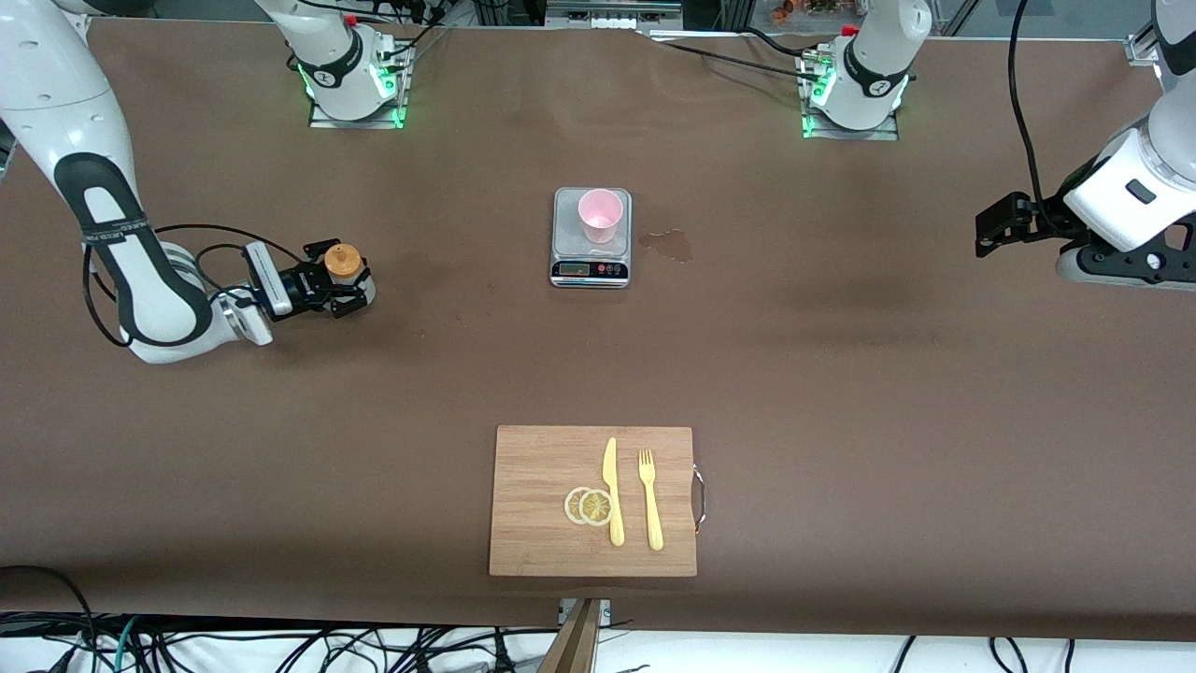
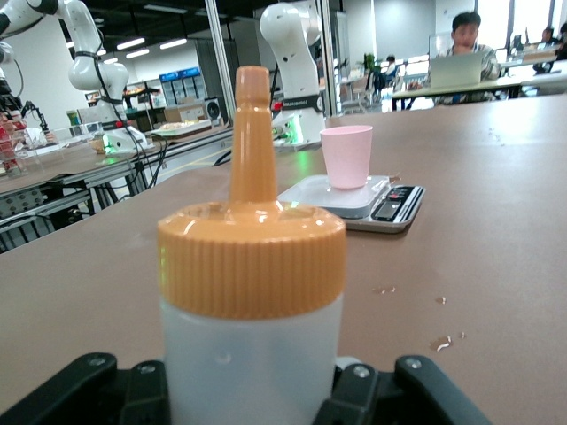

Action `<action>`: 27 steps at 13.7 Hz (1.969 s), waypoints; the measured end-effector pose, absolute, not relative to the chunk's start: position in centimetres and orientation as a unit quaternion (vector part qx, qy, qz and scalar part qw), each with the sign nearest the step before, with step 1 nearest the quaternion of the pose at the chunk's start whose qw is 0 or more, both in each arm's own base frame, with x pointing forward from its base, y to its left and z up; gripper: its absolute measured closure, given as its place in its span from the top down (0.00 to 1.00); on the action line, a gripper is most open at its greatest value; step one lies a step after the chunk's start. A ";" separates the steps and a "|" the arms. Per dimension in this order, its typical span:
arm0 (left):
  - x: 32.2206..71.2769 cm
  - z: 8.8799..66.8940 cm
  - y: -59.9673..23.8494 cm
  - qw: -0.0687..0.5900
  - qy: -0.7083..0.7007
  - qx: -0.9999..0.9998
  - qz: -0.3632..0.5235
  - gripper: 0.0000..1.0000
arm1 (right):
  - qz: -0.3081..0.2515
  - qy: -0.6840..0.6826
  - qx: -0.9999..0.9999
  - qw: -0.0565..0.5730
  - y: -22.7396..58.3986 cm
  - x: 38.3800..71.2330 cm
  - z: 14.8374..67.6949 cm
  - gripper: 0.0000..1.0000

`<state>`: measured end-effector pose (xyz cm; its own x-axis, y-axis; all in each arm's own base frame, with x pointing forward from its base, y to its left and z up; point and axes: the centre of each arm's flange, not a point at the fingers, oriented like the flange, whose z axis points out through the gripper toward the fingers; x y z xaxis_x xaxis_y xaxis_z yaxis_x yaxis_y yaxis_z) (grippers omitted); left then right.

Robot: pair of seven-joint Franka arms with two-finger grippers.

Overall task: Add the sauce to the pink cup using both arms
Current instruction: 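Carry the sauce bottle back and set it on the table, then open the right gripper and withdraw it from the bottle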

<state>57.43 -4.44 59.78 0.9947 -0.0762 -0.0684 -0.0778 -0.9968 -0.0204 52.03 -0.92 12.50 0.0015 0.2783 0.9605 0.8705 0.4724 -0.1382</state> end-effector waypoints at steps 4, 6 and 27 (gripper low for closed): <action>57.4 59.8 -4.4 0.012 0.039 -0.999 0.034 1.00 | -0.292 -0.624 -0.434 0.580 -0.1 51.6 11.2 0.40; 57.4 59.8 -4.4 0.012 0.039 -0.999 0.034 1.00 | -0.300 -0.616 -0.434 0.585 0.2 51.6 11.1 0.62; 57.4 59.8 -4.4 0.012 0.039 -0.999 0.034 1.00 | -0.162 -0.769 -0.471 0.401 -11.5 59.0 30.7 1.00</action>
